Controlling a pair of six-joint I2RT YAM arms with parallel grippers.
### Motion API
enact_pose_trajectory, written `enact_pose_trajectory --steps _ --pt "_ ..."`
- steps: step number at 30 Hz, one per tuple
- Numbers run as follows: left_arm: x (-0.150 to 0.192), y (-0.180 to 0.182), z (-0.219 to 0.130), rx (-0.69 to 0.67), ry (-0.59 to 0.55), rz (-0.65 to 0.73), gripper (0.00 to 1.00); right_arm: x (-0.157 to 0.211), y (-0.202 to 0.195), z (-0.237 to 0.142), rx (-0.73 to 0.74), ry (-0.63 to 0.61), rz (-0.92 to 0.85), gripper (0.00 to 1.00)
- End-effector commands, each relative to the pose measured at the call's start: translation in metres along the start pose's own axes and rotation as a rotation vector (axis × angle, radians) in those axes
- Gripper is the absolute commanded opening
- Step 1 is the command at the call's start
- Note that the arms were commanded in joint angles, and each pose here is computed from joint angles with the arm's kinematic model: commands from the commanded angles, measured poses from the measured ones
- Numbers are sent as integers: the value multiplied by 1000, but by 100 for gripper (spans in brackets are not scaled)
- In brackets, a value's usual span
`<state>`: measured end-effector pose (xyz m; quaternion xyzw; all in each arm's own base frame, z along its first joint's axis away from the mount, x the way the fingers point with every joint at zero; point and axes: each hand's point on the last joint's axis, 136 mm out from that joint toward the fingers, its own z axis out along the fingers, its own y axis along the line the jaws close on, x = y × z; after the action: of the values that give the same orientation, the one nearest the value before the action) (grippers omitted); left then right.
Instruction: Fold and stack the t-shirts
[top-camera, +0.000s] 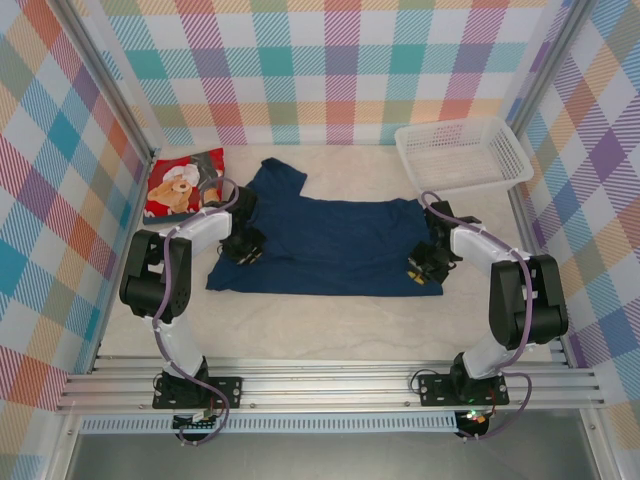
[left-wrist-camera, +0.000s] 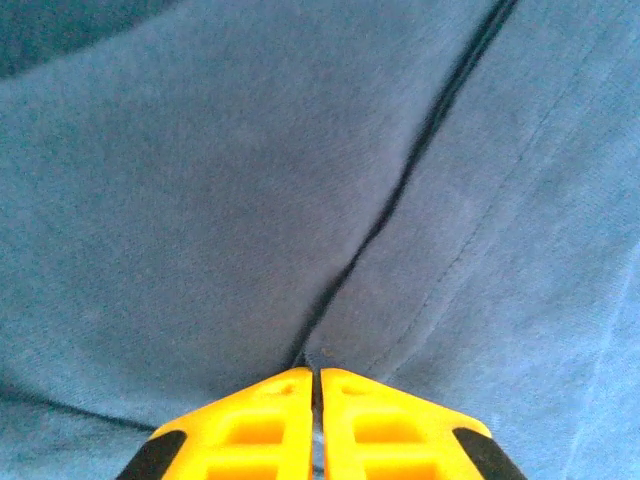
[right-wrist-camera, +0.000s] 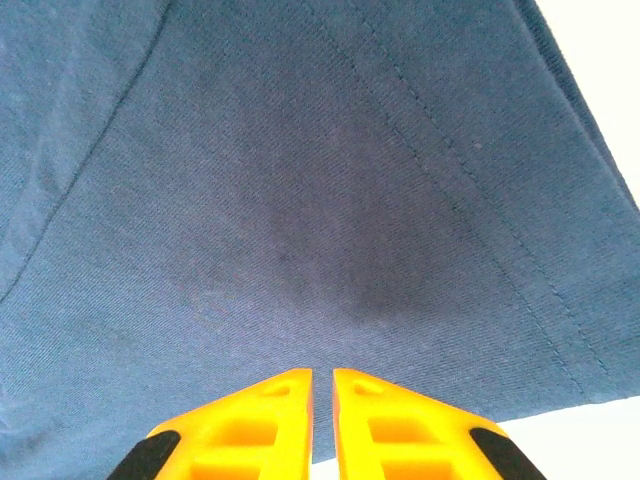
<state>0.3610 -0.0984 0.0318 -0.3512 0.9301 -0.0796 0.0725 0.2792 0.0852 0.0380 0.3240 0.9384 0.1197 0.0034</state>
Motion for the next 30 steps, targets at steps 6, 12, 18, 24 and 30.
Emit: enact_pose_trajectory --steps 6,12,18,24,30 --pt "-12 -17 -23 41 -78 17 0 2 -1 -7 1 -9 -14 13" --pt "-11 -52 -46 127 -82 49 0 1 -1 -8 7 -10 -20 12" --pt "-19 -96 -53 183 -85 78 0 0 -1 -9 11 -10 -21 12" --pt "-18 -146 -26 244 6 141 0 2 -2 -10 16 -3 -33 12" --pt "-22 -154 -33 176 -24 171 57 4 -4 -8 26 8 -32 17"
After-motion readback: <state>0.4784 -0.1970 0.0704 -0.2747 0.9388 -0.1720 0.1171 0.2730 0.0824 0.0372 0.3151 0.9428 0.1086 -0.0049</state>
